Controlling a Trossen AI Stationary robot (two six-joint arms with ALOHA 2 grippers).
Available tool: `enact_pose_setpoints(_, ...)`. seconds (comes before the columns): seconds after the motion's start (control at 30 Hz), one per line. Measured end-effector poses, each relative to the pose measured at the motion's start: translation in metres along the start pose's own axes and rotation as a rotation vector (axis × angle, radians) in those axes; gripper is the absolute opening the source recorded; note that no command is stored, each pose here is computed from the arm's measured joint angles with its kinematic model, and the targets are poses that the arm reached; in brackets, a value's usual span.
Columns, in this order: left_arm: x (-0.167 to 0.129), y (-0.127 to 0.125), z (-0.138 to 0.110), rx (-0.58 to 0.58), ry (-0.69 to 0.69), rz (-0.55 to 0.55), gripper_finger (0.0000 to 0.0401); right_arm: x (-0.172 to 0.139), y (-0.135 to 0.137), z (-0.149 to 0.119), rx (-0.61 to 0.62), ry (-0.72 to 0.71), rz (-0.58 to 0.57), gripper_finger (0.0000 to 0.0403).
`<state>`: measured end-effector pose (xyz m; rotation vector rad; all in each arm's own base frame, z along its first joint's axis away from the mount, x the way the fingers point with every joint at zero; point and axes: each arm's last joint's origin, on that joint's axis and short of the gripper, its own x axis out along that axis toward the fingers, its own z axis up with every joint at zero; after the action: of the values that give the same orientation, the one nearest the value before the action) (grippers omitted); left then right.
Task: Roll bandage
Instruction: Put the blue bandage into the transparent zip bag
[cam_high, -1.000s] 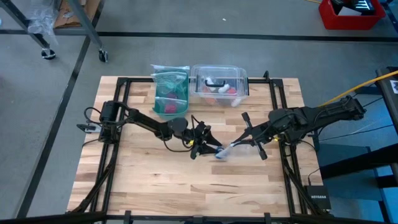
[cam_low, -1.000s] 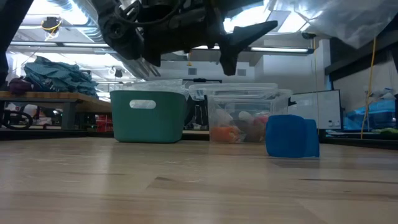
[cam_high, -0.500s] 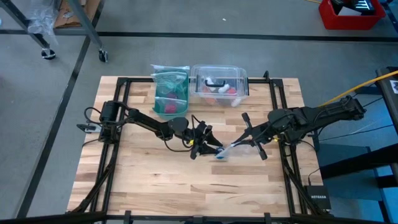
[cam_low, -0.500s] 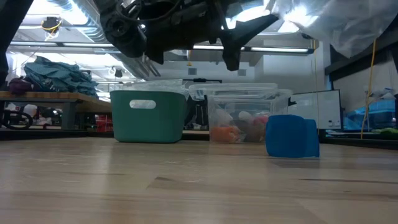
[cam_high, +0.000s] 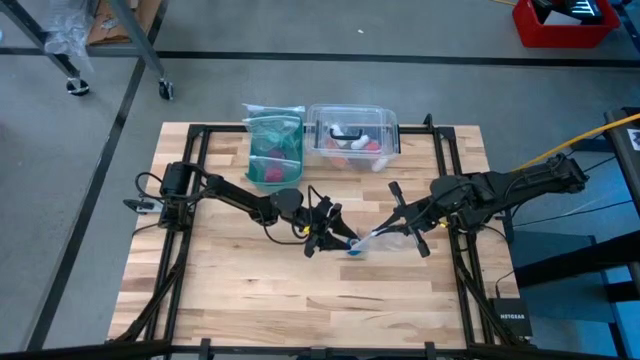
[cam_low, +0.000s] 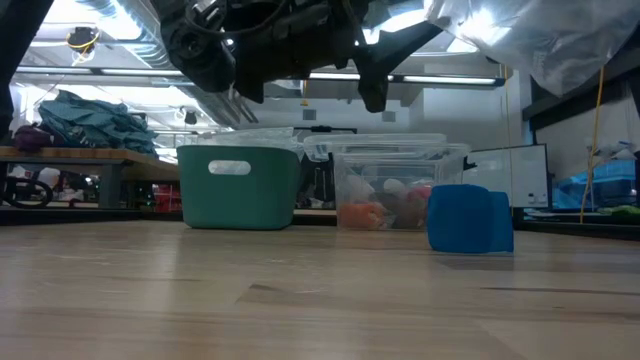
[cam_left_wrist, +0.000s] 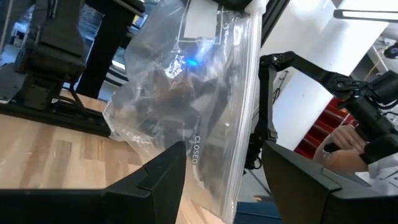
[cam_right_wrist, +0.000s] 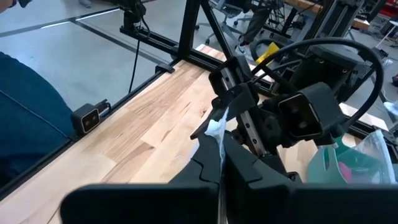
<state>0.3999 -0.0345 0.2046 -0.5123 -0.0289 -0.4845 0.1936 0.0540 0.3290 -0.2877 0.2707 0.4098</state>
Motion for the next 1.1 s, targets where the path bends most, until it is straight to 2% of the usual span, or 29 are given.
enact_pose_setpoints(0.8,-0.0001,0.0000,0.0005,0.028,-0.007,0.005,0.0200,0.0000,-0.0004,0.0024,-0.003,-0.026,0.001,0.0001)
enact_pose_setpoints(1.1,-0.0002,0.0014,0.0015,0.029,-0.036,0.049,0.0200,0.0000,-0.0004,0.0023,-0.003,-0.025,0.001,0.0001)
